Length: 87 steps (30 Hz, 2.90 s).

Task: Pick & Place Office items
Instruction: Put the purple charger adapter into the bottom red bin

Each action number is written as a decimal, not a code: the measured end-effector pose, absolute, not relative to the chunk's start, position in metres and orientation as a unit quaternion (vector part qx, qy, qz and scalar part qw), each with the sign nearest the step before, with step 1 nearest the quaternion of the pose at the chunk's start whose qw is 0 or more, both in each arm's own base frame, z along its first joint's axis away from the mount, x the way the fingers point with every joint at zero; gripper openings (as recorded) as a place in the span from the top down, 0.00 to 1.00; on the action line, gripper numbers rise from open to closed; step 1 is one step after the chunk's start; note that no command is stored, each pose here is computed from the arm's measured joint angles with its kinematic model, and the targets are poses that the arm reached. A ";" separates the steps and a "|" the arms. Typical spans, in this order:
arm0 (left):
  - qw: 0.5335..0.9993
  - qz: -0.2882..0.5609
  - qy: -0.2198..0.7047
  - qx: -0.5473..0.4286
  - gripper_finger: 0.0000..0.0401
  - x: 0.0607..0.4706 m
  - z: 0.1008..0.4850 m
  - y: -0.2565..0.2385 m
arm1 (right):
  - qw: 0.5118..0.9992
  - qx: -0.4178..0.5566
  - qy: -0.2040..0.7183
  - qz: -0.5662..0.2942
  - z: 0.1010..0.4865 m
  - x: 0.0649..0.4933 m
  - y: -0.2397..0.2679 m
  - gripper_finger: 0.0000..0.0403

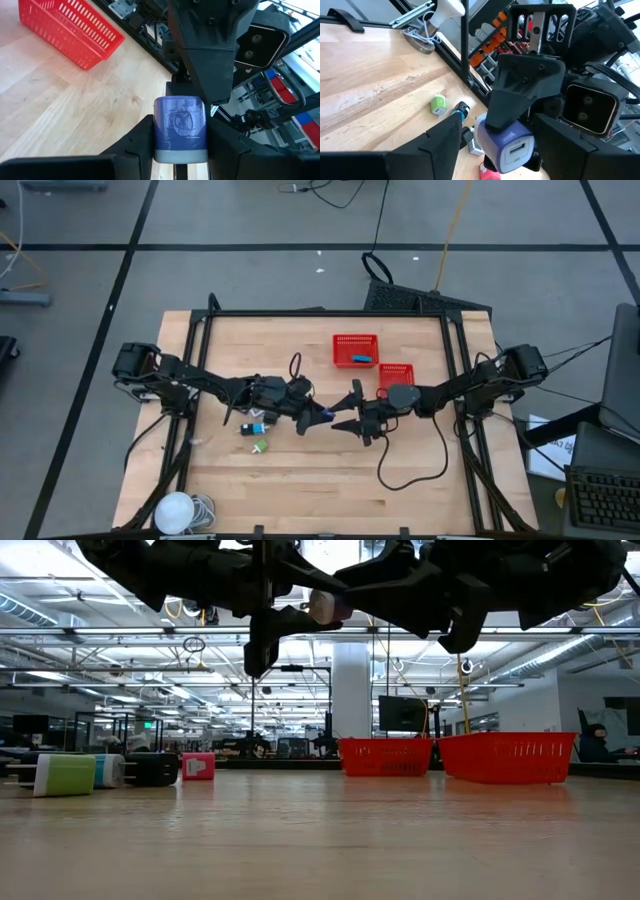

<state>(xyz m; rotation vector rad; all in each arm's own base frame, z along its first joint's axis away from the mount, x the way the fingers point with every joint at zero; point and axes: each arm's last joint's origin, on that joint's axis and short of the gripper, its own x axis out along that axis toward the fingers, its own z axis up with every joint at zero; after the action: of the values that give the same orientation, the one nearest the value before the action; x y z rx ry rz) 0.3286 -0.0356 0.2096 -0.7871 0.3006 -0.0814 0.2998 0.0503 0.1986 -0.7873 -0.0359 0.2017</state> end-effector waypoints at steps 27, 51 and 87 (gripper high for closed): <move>0.921 -0.023 0.175 -0.347 0.66 0.338 0.224 -0.041 | 0.922 -0.376 -0.016 0.096 0.199 0.300 0.050 0.52; 0.926 -0.067 0.167 -0.332 0.42 0.333 0.236 -0.035 | 0.920 -0.379 0.012 0.100 0.194 0.299 0.050 0.69; 0.976 -0.035 0.191 -0.102 0.24 0.304 0.256 -0.007 | 0.982 -0.171 0.084 0.001 0.216 0.217 -0.001 0.69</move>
<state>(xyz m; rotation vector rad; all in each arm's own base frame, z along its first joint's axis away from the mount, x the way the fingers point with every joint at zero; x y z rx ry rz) 0.3038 -0.0075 0.2559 -0.2047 0.3858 -0.0714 0.2169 -0.0013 0.2158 -0.3451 0.1695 0.0026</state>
